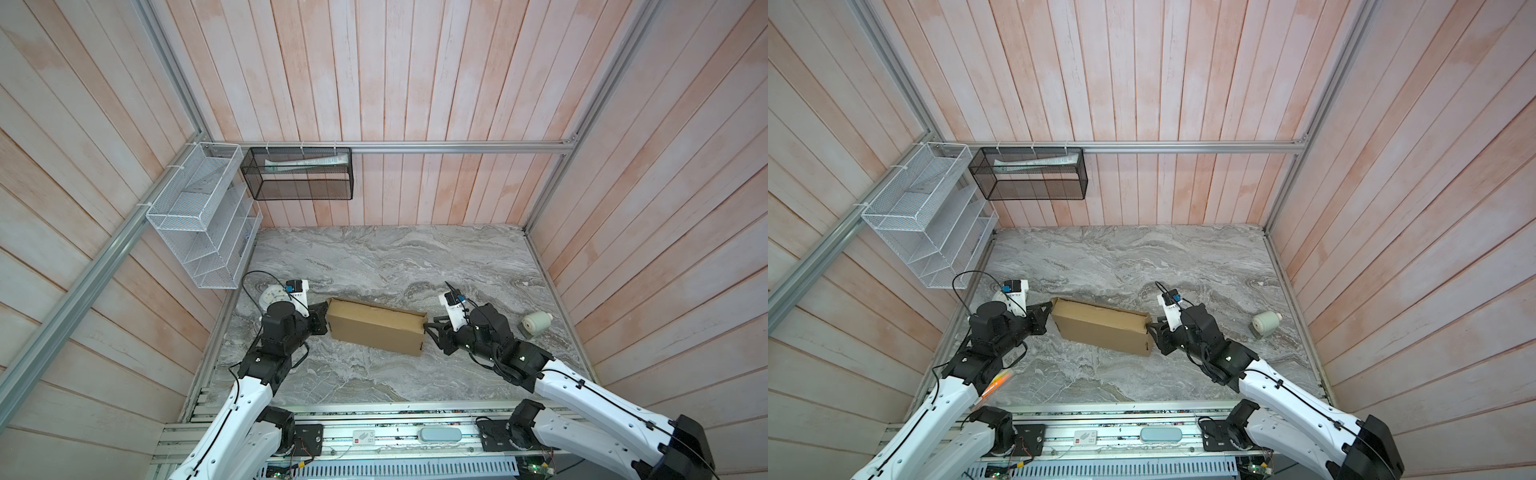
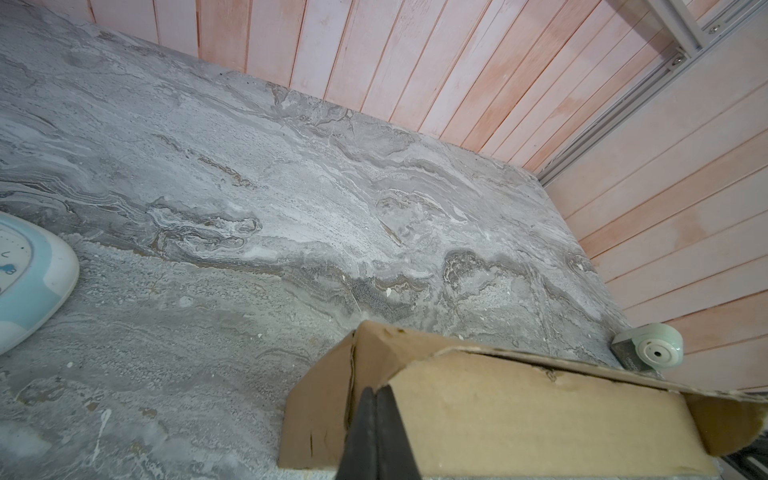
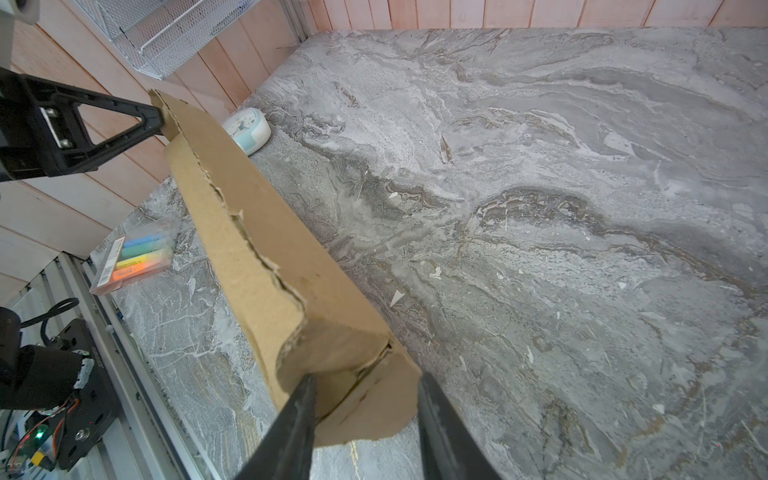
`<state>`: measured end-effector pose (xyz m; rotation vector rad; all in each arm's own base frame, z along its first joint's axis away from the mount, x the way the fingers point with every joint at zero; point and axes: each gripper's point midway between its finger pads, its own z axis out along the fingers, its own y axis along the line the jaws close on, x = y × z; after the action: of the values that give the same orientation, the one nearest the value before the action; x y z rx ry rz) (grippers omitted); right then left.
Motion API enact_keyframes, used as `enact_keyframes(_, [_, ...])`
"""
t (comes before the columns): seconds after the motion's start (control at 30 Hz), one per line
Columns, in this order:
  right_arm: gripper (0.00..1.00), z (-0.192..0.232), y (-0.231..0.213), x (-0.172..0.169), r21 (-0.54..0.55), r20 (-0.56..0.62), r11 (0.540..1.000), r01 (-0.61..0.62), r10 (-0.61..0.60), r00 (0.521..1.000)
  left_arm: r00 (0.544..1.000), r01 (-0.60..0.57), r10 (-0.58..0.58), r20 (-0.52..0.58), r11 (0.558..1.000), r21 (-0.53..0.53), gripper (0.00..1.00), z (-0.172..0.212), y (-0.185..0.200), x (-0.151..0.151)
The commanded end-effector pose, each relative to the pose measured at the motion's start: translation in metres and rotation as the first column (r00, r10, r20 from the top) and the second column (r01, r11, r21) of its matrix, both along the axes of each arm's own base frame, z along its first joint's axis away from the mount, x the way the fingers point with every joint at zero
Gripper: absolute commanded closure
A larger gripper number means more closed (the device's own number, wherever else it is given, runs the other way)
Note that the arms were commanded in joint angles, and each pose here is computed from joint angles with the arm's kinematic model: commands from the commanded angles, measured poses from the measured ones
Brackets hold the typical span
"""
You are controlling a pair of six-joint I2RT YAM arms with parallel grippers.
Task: Fold the paper box
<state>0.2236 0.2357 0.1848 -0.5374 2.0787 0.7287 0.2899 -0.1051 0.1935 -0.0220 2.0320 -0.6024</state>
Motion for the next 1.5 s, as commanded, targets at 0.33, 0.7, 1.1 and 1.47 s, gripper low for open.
enact_keyframes(0.33, [0.59, 0.025, 0.013, 0.000, 0.042, 0.050, 0.998, -0.047, 0.045, 0.998, 0.996, 0.023, -0.023, -0.083, 1.000, 0.005, 1.00, -0.025, -0.002, -0.009])
enact_keyframes(0.7, [0.58, 0.045, -0.012, -0.006, 0.029, 0.086, 0.999, 0.021, -0.024, 0.996, 0.996, 0.011, -0.009, -0.087, 1.000, 0.012, 1.00, -0.026, 0.000, -0.009])
enact_keyframes(1.1, [0.33, 0.051, 0.000, 0.001, -0.269, 0.262, 0.962, -0.037, 0.110, 0.959, 0.996, 0.008, -0.006, -0.091, 1.000, 0.015, 1.00, -0.026, 0.001, -0.009])
enact_keyframes(1.47, [0.26, 0.046, 0.020, 0.008, -0.615, 0.332, 0.782, -0.095, 0.366, 0.869, 0.996, 0.007, -0.006, -0.091, 1.000, 0.012, 1.00, -0.027, 0.001, -0.009])
